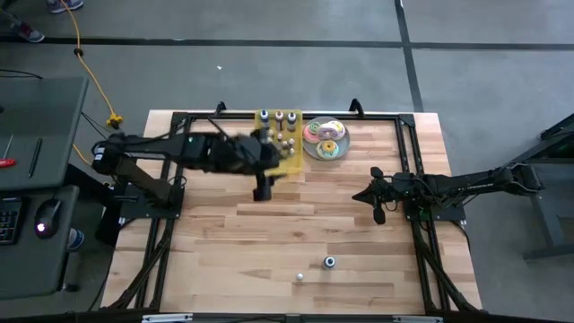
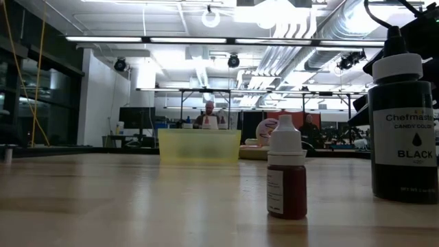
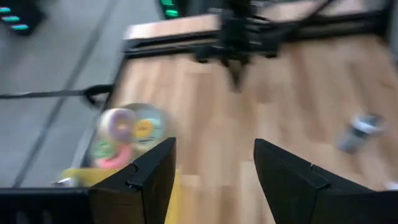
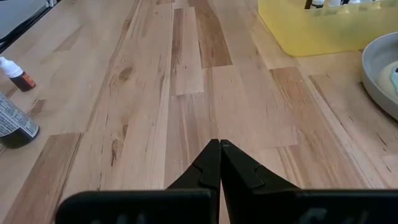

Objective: Pick & Place food coloring
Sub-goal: Put the small blue food coloring bottle into the bin

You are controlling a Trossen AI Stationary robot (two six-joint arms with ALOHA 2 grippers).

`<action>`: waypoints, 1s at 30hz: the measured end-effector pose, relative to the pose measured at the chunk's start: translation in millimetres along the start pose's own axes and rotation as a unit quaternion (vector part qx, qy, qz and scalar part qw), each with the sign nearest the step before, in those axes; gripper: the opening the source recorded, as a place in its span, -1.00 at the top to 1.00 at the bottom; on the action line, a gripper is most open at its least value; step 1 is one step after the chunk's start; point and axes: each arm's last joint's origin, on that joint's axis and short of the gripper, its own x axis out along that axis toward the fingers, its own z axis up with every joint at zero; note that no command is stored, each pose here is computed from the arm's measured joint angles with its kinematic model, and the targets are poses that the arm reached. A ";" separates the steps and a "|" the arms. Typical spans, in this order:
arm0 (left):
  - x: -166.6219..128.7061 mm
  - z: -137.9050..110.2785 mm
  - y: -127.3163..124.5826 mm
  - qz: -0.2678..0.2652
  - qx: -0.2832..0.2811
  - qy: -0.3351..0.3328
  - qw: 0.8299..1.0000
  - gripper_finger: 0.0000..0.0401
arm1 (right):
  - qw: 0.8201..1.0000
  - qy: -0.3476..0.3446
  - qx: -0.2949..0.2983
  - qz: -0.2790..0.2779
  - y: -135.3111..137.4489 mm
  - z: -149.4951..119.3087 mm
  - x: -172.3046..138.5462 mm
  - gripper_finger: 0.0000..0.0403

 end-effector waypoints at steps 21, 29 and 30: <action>58.8 -16.9 -124.2 -0.347 0.119 0.054 0.929 -0.04 | 1.000 -0.001 0.000 0.000 0.0 0.2 0.0 1.00; 103.6 -22.3 -162.7 -0.348 0.090 0.116 0.926 -0.04 | 1.000 0.001 0.000 0.000 0.0 -0.3 0.0 1.00; 107.4 -23.0 -167.8 -0.345 0.075 0.129 0.927 -0.04 | 1.000 0.001 0.000 0.000 0.0 -0.1 0.0 1.00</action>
